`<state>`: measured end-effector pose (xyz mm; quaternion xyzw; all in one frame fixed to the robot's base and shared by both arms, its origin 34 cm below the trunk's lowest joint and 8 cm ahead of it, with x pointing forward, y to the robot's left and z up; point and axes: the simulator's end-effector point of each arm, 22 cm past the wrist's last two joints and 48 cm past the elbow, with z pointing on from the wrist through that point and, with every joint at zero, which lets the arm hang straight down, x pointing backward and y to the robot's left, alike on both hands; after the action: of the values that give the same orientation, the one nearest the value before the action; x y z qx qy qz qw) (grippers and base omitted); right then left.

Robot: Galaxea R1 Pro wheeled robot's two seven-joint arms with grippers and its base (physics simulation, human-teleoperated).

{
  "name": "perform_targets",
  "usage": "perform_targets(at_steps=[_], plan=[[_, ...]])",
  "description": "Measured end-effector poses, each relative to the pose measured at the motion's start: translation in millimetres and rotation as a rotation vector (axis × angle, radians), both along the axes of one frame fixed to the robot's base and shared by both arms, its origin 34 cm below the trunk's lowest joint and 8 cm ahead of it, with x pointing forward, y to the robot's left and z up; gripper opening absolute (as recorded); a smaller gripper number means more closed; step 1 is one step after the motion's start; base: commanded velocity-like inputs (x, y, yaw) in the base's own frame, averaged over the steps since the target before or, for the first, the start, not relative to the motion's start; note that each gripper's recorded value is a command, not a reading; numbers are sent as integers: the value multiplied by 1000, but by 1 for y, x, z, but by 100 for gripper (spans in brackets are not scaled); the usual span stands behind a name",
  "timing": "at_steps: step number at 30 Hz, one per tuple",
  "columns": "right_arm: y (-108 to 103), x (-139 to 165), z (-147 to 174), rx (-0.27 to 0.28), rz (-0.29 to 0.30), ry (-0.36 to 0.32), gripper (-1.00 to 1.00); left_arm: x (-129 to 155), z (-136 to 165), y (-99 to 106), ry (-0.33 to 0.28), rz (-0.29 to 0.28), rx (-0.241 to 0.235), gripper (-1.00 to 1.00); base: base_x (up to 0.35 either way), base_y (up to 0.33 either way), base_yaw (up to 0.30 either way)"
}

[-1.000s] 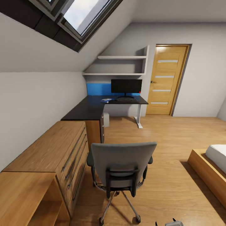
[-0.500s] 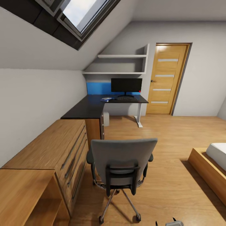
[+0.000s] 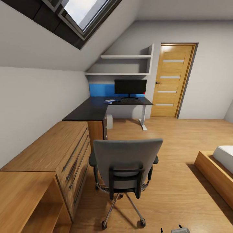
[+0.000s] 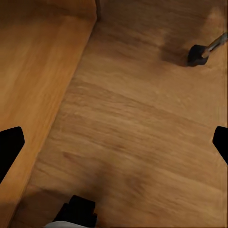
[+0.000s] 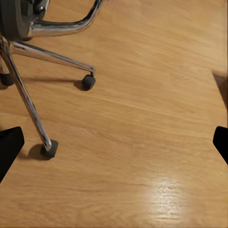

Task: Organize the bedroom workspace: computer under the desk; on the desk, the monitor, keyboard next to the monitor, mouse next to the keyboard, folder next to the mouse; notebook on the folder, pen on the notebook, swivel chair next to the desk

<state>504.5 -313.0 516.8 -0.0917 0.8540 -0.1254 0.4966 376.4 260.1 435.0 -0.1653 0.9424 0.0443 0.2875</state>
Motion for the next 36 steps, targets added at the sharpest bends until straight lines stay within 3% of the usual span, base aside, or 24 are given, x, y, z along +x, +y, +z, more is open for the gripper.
perform_targets(at_steps=[3,6,7,8,9,13,17,19,22,23,28,33,36], plan=[[-3,0,-5,-3,-5,-1,100,37,15,-15,-80,-4,-31,100,0,0,0],[-14,3,-8,-5,-49,-9,100,83,39,-36,-155,-22,-80,100,0,0,0],[-71,27,7,15,-273,-37,100,95,39,-78,-9,-83,-155,100,0,0,0],[-75,89,44,20,-278,-112,100,181,84,-86,-117,-107,-158,100,0,0,0],[-78,100,49,20,-285,-117,100,245,128,-87,-217,-119,-152,100,0,0,0],[-85,137,62,19,-311,-92,100,255,123,-86,-204,-121,-146,100,0,0,0],[-86,176,83,29,-314,-108,100,287,130,-78,-205,-118,-120,100,0,0,0],[-99,195,100,54,-348,-130,100,304,137,-81,-213,-120,-115,100,0,0,0],[-116,200,101,124,-408,-136,100,311,140,-94,-224,-130,-128,100,0,0,0],[-128,205,101,219,-427,-120,100,313,140,-99,-226,-134,-134,100,0,0,0],[-112,208,87,259,-389,-106,100,296,108,-91,-188,-125,-115,100,0,0,0],[-66,215,79,310,-346,-149,100,292,99,-113,-202,-164,-113,100,0,0,0],[-48,213,67,329,-335,-142,100,293,96,-115,-219,-163,-113,100,0,0,0]])
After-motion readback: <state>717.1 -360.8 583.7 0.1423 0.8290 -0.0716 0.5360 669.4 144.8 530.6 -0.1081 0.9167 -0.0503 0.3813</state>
